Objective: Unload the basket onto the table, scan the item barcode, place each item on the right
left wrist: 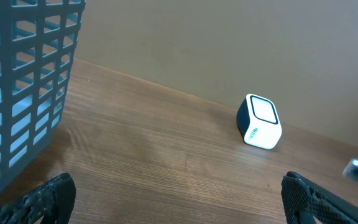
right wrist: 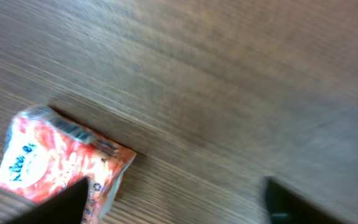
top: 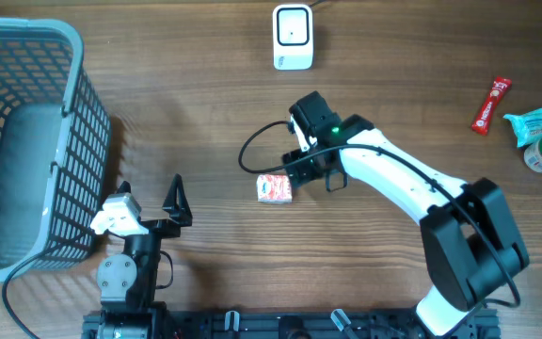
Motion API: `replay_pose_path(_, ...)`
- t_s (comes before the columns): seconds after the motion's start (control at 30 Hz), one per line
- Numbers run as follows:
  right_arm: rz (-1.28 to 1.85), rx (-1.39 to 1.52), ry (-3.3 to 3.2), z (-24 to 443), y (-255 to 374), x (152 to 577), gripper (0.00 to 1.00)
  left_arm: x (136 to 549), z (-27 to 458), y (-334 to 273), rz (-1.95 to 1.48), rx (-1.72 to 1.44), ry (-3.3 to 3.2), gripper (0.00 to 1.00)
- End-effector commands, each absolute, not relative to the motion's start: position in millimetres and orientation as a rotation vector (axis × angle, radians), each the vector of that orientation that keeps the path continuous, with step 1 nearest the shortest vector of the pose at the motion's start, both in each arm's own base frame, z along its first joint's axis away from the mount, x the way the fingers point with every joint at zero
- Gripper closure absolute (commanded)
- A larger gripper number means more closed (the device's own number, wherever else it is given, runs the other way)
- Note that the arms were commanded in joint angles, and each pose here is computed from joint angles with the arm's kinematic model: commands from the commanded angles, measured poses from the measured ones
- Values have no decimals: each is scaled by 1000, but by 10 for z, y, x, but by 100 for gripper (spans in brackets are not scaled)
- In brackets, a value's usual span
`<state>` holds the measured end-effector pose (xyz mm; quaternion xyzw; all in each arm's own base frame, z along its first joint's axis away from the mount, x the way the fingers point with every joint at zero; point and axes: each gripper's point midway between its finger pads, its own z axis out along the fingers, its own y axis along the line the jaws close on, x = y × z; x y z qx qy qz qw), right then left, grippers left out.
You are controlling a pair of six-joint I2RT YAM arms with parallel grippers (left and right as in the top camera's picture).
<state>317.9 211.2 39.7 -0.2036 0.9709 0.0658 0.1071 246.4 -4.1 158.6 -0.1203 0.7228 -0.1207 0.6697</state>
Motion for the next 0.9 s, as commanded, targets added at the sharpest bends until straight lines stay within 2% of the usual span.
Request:
replay_pose_path(0.0,319,-628,2686,1042,2359,3400,0,2462,1581,-2,-264,-293,1620,0)
replay_pose_path(0.03,506,-524,2688,1179,2554,3370,0,2462,1581,-2,-264,-293,1620,0)
replay_pose_path(0.07,690,-401,2703,1266,2737,3334,11,2462,1581,-2,-264,-293,1620,0)
replay_pose_path(0.1,768,-279,2728,1258,2814,3337,45,2462,1581,-2,-264,-293,1620,0)
replay_pose_path(0.13,800,-141,2756,1176,2878,3363,70,2462,1581,-2,-264,-293,1620,0)
replay_pose_path(0.17,812,-64,2782,1061,2943,3375,75,2462,1581,-2,-264,-293,1620,0)
replay_pose_path(0.23,824,-45,2822,819,3089,3356,77,2462,1581,-2,-264,-293,1620,0)
replay_pose_path(0.33,891,-99,2891,431,3371,3218,94,2462,1581,-2,-264,-293,1620,0)
replay_pose_path(0.53,839,-114,3019,171,3401,2931,96,2462,1581,-2,-264,-293,1620,0)
replay_pose_path(0.63,701,-240,3176,59,3140,2584,96,2462,1581,-2,-264,-293,1620,0)
replay_pose_path(0.73,283,-266,3305,-66,2579,2388,96,2462,1581,-2,-264,-293,1620,0)
replay_pose_path(0.8,-89,-175,3244,-93,2145,2537,96,2462,1581,-2,-264,-293,1620,0)
replay_pose_path(0.87,-256,-159,3138,-16,1932,2761,96,2462,1581,-2,-264,-293,1620,0)
